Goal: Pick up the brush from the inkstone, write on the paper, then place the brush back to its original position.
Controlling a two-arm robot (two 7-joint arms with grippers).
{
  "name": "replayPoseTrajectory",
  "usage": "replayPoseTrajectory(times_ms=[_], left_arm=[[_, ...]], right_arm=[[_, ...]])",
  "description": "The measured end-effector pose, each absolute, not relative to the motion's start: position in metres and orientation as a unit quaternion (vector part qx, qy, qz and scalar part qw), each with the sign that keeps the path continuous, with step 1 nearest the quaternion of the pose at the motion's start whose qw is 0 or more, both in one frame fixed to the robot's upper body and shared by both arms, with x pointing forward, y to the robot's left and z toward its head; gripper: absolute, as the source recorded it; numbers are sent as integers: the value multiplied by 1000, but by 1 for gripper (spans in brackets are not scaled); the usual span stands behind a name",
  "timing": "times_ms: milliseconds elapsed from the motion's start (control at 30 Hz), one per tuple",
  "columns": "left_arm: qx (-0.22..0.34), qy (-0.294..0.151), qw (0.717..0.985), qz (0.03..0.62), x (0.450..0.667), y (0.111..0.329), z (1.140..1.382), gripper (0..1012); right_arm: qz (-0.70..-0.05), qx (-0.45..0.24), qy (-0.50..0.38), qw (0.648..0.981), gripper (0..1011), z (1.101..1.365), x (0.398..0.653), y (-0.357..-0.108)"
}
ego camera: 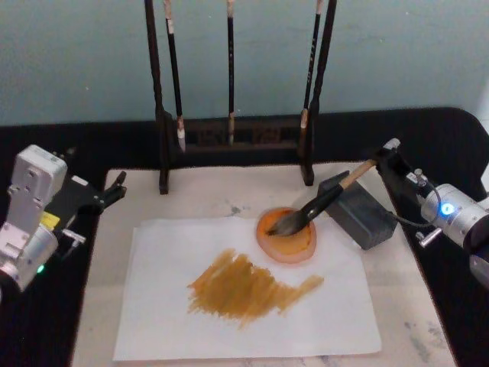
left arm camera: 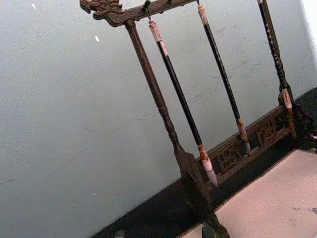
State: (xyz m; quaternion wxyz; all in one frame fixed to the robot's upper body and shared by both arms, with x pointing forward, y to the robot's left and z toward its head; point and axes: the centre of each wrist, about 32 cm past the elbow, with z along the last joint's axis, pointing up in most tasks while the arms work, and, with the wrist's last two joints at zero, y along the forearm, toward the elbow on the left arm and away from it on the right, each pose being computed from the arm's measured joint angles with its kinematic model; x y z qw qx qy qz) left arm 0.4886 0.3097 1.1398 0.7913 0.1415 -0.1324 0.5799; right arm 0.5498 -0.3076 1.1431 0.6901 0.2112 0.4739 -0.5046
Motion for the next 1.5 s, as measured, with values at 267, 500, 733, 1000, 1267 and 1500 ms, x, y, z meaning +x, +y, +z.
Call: replayPoseTrajectory(times_ms=[267,500,733,1000,1267,1500], left_arm=[[141,-132,791,580,489,310,1140,1010],[141,-132,791,580,489,310,1140,1010],[141,-132,791,580,489,310,1140,1010],[141,-132,791,580,489,310,1140,1010],[141,-132,791,580,489,310,1140,1010],[141,-132,791,580,489,310,1140,1010]], right_arm=[[-505,219,482,682,154,1141,549,-306],[-505,216,480,684,155,1142,549,-307],[-500,211,473,694,155,1143,551,-308],[-497,210,472,697,155,1143,552,-309],[-498,210,473,696,247,1143,552,-309],[-499,210,473,695,467,1143,552,-308]])
